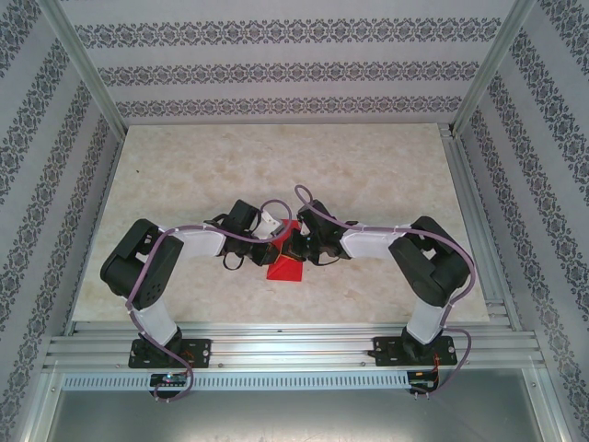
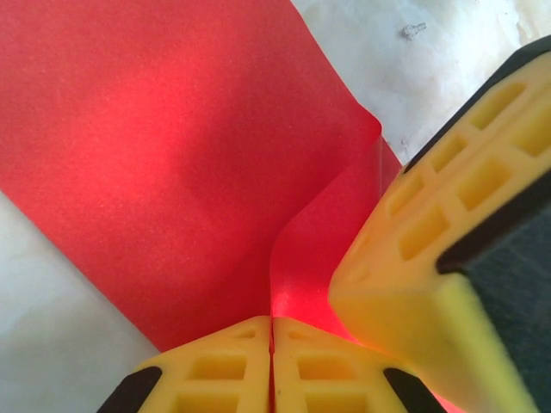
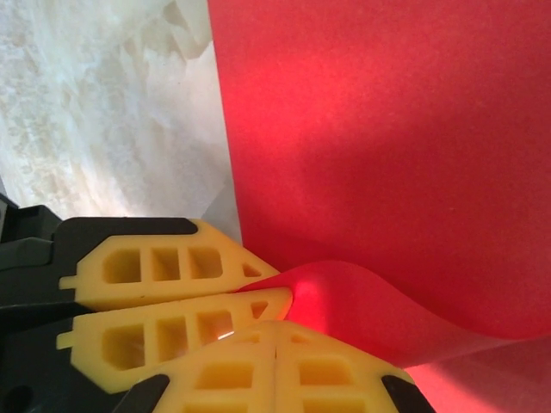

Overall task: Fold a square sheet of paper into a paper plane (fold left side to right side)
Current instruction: Fold the triangle a second time at the center of the table.

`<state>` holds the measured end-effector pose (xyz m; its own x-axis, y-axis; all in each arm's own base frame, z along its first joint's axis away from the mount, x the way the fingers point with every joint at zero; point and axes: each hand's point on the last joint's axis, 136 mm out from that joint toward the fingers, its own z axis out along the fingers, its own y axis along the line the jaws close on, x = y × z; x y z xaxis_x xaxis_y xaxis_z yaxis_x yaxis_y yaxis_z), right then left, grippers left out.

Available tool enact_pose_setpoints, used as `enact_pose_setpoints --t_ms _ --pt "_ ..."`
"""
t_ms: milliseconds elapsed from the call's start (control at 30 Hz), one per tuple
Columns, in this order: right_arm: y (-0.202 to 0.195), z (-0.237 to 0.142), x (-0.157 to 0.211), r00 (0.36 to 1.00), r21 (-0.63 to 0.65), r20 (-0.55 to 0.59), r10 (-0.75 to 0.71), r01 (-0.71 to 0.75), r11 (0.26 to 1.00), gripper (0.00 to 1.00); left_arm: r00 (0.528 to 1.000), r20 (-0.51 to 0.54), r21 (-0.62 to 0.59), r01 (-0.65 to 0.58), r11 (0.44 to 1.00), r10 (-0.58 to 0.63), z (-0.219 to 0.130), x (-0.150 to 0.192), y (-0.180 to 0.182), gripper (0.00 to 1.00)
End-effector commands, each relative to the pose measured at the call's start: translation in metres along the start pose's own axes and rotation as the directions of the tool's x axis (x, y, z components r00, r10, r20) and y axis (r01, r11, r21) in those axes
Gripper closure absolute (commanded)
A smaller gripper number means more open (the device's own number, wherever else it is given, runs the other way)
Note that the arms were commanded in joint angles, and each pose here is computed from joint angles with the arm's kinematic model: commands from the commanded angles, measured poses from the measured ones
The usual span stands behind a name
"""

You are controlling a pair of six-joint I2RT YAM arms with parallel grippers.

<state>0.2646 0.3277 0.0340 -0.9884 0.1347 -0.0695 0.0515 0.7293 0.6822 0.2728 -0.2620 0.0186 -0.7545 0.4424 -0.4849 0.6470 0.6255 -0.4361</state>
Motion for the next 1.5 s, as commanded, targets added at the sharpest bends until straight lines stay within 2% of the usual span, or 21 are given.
enact_pose_setpoints --t_ms 0,533,733,900,1100,1200,1300,1467 --pt "-0.005 0.007 0.001 1.000 0.005 -0.001 0.008 -0.008 1.000 0.99 0.998 -0.066 -0.043 0.011 0.999 -0.014 0.005 0.016 0.006 0.93" --pt "-0.044 0.008 0.016 1.000 0.136 -0.028 0.009 -0.005 0.991 0.99 0.997 -0.079 -0.046 0.003 0.999 -0.007 0.007 0.018 0.005 0.93" --pt "-0.061 0.011 0.024 0.999 0.170 -0.043 0.020 -0.012 0.985 0.99 0.999 -0.053 -0.022 0.000 1.000 -0.001 0.003 0.013 -0.002 0.90" --pt "-0.069 0.014 0.030 0.998 0.185 -0.058 0.025 -0.014 0.983 0.99 0.998 0.055 0.005 -0.019 1.000 0.019 -0.027 -0.015 -0.023 0.76" --pt "-0.063 0.017 0.031 0.997 0.171 -0.071 0.008 0.004 0.985 0.99 0.979 0.201 0.012 -0.039 0.999 0.036 -0.078 -0.041 -0.046 0.70" --pt "-0.061 0.018 0.030 0.997 0.164 -0.074 0.002 0.011 0.986 0.99 0.980 0.200 0.030 -0.010 1.000 0.004 -0.078 -0.036 -0.048 0.74" --pt "-0.059 0.018 0.030 0.997 0.162 -0.076 -0.004 0.016 0.987 0.99 0.987 0.153 0.075 0.044 0.996 -0.055 -0.062 -0.022 -0.046 0.80" --pt "-0.058 0.018 0.029 0.997 0.164 -0.077 -0.007 0.020 0.986 0.99 0.985 0.126 0.151 0.100 0.983 -0.120 -0.041 -0.008 -0.047 0.83"
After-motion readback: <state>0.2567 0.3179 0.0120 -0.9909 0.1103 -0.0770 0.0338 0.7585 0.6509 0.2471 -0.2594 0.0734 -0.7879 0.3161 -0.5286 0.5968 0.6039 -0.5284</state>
